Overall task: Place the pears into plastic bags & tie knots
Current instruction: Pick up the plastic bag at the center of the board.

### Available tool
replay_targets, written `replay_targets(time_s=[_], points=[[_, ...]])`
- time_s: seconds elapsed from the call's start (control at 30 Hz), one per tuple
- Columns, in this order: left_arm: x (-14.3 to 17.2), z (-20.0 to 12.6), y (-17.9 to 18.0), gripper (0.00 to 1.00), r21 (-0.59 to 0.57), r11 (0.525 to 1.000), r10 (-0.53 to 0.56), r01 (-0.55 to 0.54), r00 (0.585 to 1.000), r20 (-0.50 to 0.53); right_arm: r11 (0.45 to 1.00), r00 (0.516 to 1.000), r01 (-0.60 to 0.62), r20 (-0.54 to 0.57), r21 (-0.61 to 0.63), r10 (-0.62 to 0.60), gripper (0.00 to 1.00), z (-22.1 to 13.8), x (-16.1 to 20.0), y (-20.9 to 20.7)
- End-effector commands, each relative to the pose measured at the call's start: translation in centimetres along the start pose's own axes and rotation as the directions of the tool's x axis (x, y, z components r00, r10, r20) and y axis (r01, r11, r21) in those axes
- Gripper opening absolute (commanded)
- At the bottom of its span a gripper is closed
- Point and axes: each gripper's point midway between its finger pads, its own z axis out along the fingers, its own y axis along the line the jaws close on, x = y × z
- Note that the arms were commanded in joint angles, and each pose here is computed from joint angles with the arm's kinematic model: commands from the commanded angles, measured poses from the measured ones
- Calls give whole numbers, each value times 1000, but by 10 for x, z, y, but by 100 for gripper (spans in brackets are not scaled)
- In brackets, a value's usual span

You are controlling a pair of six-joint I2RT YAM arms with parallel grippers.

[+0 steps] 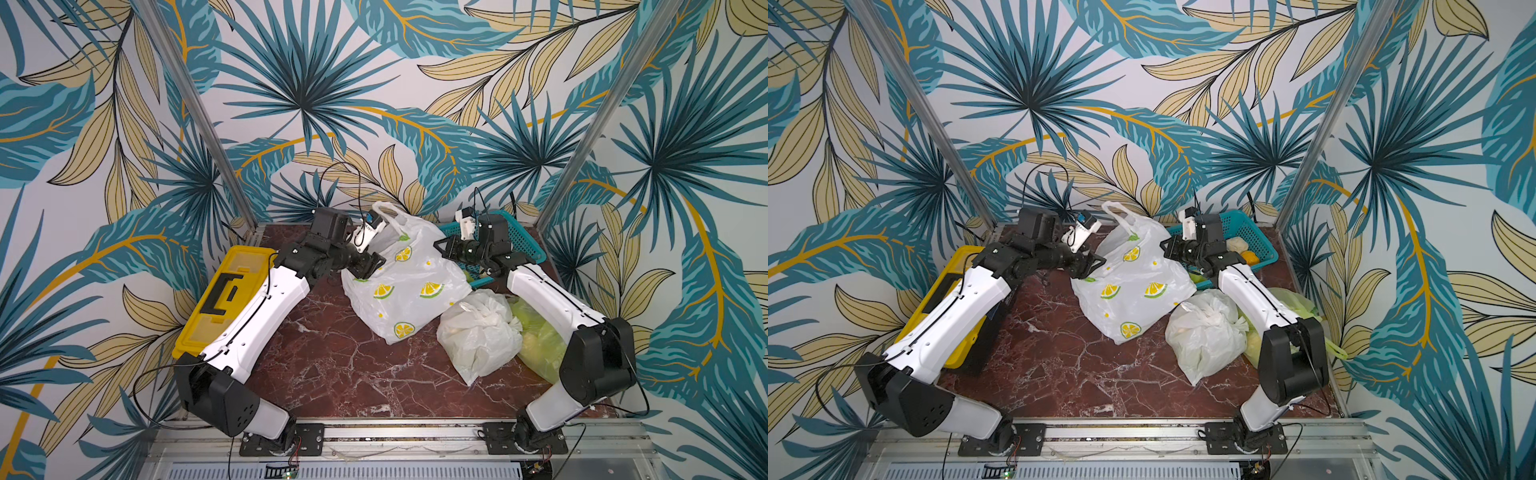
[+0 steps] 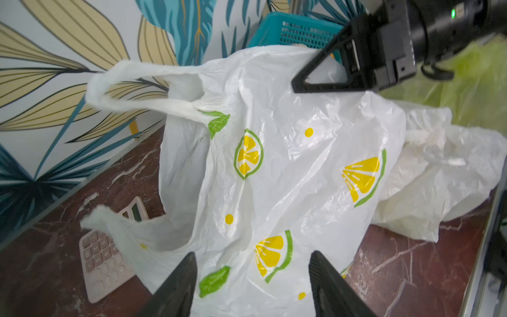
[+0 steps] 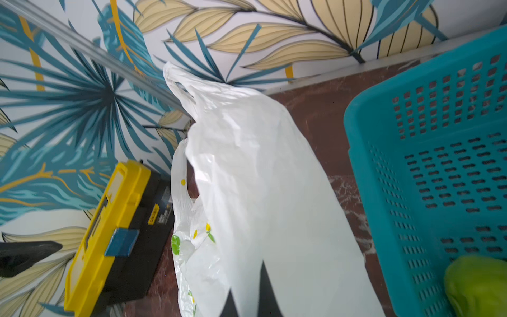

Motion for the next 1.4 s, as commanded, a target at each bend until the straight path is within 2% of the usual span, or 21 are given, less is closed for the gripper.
replay_targets(time_s=[0.0,0.1,0.17,0.3,0.4,0.53,0.63,0.7,0.73,0.8,0.83,0.87,0.9,0.93,0.97,1.03,1.1,1.2,1.27,1.37], points=[[-13,-22,49,67,-114,933,-332,341,939,89,991,967,-3,253,-133,37,0,-16,-42,25],[-3,-27,80,72,-135,832,-524,539,842,128,979,940,36,340,-203,36,0,-29,-47,35],[1,-22,99,73,-176,795,-559,580,814,155,972,935,68,355,-225,16,0,-35,-43,39],[-16,2,121,78,-186,795,-551,577,816,178,967,933,72,359,-244,21,0,-41,-31,37],[-23,29,132,82,-182,799,-552,574,819,157,969,932,65,361,-240,27,0,-45,-25,34],[-20,67,145,86,-233,814,-518,532,846,123,965,930,53,364,-256,45,0,-53,-22,36],[-16,88,152,86,-278,813,-502,512,858,112,964,932,43,358,-263,57,0,-57,-18,38],[-15,103,155,80,-279,812,-505,512,857,101,963,933,27,353,-267,72,0,-58,-16,36],[-14,109,156,72,-273,810,-512,518,853,98,963,934,21,349,-268,77,0,-57,-15,36],[-20,115,160,48,-264,816,-499,514,857,126,965,938,4,335,-263,88,0,-56,-12,33],[-24,114,165,28,-270,816,-487,511,859,157,965,939,-4,331,-263,94,0,-56,-12,33],[-32,111,165,11,-261,824,-468,504,863,189,965,941,-9,324,-262,97,6,-57,-11,33],[-39,106,163,2,-248,835,-450,491,869,207,970,942,-20,321,-243,100,18,-58,-11,29],[-47,99,158,0,-233,850,-428,472,878,215,981,943,-37,318,-191,97,33,-60,-12,20],[-53,91,151,0,-217,865,-408,452,886,221,992,946,-41,315,-123,78,42,-64,-15,11],[-60,74,141,0,-202,881,-381,428,894,234,998,947,-48,319,31,35,53,-76,-24,-12],[-64,57,131,0,-188,893,-361,410,899,246,975,947,-91,321,203,22,59,-90,-31,-47],[-74,35,111,0,-131,924,-317,360,909,269,885,948,-179,317,430,37,62,-108,-44,-107],[-83,26,94,0,-62,942,-302,331,912,277,804,958,-175,285,568,7,64,-110,-54,-143],[-91,17,71,0,17,958,-279,286,919,278,682,982,-98,182,725,-52,67,-103,-63,-184]])
